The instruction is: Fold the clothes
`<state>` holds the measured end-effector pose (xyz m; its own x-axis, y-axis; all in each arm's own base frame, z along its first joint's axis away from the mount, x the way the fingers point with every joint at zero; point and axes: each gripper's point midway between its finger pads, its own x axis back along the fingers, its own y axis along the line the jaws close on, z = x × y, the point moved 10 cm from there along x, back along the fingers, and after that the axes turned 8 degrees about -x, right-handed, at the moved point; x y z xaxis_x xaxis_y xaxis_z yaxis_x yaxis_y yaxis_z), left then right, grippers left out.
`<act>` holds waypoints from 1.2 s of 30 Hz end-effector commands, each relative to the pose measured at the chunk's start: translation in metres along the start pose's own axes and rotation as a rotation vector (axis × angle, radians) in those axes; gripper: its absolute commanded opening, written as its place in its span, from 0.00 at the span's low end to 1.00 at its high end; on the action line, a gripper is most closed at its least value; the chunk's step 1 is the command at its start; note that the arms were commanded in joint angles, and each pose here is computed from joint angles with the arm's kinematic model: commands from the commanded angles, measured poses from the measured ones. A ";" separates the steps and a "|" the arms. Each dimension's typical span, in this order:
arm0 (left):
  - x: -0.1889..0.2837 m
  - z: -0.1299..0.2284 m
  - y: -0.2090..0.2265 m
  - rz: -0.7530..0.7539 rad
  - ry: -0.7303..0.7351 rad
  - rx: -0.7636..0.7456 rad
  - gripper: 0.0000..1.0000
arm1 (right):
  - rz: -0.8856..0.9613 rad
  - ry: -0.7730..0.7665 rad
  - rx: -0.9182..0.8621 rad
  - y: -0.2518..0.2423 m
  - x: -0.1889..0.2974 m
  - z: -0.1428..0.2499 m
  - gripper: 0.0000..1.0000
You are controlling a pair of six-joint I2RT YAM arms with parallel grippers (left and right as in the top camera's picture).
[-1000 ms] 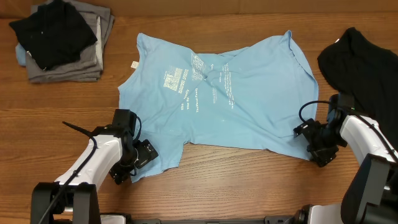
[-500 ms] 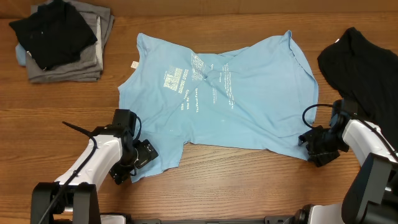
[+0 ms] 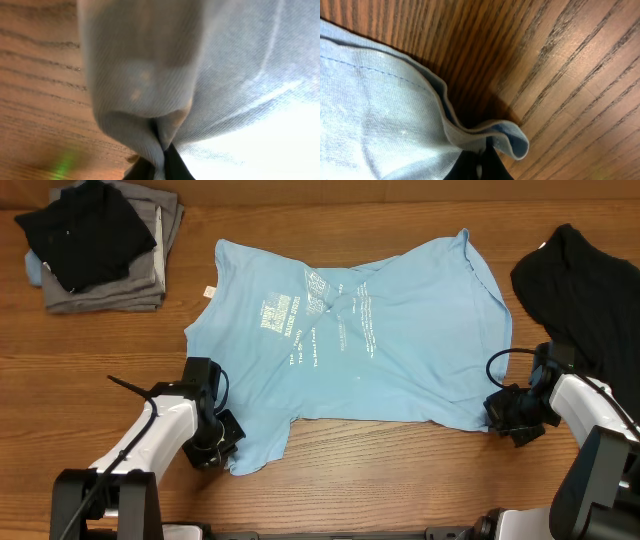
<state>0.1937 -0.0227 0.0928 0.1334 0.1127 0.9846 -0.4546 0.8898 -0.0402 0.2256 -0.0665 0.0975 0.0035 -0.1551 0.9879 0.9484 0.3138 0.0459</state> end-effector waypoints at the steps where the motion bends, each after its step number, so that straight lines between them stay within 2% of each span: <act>1: -0.005 0.007 0.002 -0.025 0.094 -0.052 0.04 | -0.032 -0.028 -0.002 0.006 0.010 -0.004 0.04; 8: 0.040 0.006 0.000 -0.101 0.078 -0.054 0.04 | -0.090 -0.076 0.006 0.008 0.048 0.001 0.04; 14: 0.085 0.018 0.008 -0.123 -0.061 -0.028 0.04 | -0.158 -0.171 -0.008 -0.007 0.084 0.016 0.04; 17: 0.104 0.026 0.012 -0.087 -0.142 -0.032 0.04 | -0.186 -0.220 -0.005 -0.017 0.101 0.025 0.04; 24: 0.129 0.048 0.022 -0.057 -0.206 0.009 0.04 | -0.183 -0.291 -0.092 -0.047 0.123 0.046 0.04; 31: 0.153 0.062 0.028 -0.033 -0.274 0.008 0.04 | -0.295 -0.371 -0.076 -0.063 0.145 0.062 0.04; 36: 0.154 0.063 0.028 -0.020 -0.288 0.006 0.04 | -0.304 -0.381 -0.058 -0.064 0.146 0.064 0.04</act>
<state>0.1448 -0.0090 0.2467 -0.0749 -0.0147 0.9971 -0.4517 0.8919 -0.0208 0.1432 -0.0469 0.2394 -0.3575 0.0899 0.9296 0.9119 0.2487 0.3266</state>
